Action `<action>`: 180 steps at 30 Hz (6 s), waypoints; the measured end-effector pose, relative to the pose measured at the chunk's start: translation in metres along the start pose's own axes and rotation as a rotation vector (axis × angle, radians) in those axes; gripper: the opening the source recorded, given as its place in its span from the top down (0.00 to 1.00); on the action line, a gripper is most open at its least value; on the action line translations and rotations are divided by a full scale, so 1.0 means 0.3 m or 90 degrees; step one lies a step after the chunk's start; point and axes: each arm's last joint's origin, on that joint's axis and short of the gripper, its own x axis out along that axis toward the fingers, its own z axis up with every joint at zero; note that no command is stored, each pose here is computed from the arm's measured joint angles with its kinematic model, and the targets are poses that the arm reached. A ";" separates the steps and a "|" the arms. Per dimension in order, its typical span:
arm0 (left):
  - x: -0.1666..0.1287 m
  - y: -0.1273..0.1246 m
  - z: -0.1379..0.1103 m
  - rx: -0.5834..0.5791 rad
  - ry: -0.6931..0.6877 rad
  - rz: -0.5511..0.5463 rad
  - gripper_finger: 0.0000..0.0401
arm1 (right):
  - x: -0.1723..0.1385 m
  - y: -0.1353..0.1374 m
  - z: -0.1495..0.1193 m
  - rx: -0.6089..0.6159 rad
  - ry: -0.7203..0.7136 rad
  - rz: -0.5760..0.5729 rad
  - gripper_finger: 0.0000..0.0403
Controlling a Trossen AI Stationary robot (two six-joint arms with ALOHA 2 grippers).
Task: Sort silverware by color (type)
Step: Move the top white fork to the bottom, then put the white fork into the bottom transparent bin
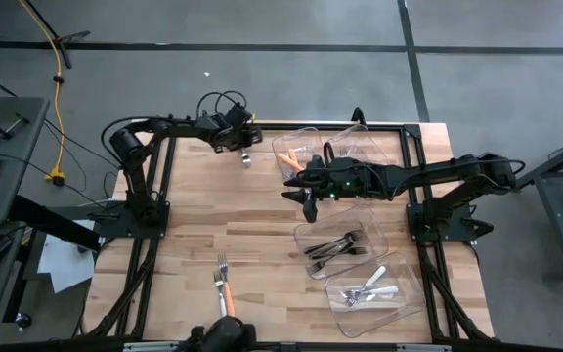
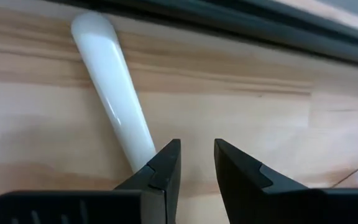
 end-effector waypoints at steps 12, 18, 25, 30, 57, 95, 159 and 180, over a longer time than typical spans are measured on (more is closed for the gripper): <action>-0.056 -0.025 -0.141 0.137 0.079 0.097 0.78 | 0.000 0.000 0.000 0.000 0.000 0.000 0.64; -0.086 -0.047 -0.238 0.185 0.085 0.156 0.78 | 0.000 0.000 0.000 0.000 0.000 0.000 0.64; -0.142 -0.068 -0.314 0.221 0.106 0.167 0.78 | 0.000 0.000 0.000 0.000 0.000 0.000 0.64; -0.254 -0.093 -0.309 0.217 0.003 0.156 0.78 | 0.000 0.000 0.000 0.000 0.000 0.000 0.64; -0.216 -0.056 -0.310 0.148 -0.054 0.262 0.78 | 0.000 -0.001 -0.002 -0.006 0.004 -0.002 0.64; -0.121 -0.004 -0.337 0.216 -0.014 0.248 0.97 | 0.001 -0.018 0.003 -0.015 -0.003 -0.030 0.64; -0.689 -0.076 -0.581 0.467 -0.321 -0.781 1.00 | 0.084 -0.019 0.059 0.063 -0.215 0.058 0.64; -0.657 -0.139 -0.594 0.485 -0.306 -0.763 1.00 | 0.073 -0.031 0.088 0.103 -0.262 0.075 0.68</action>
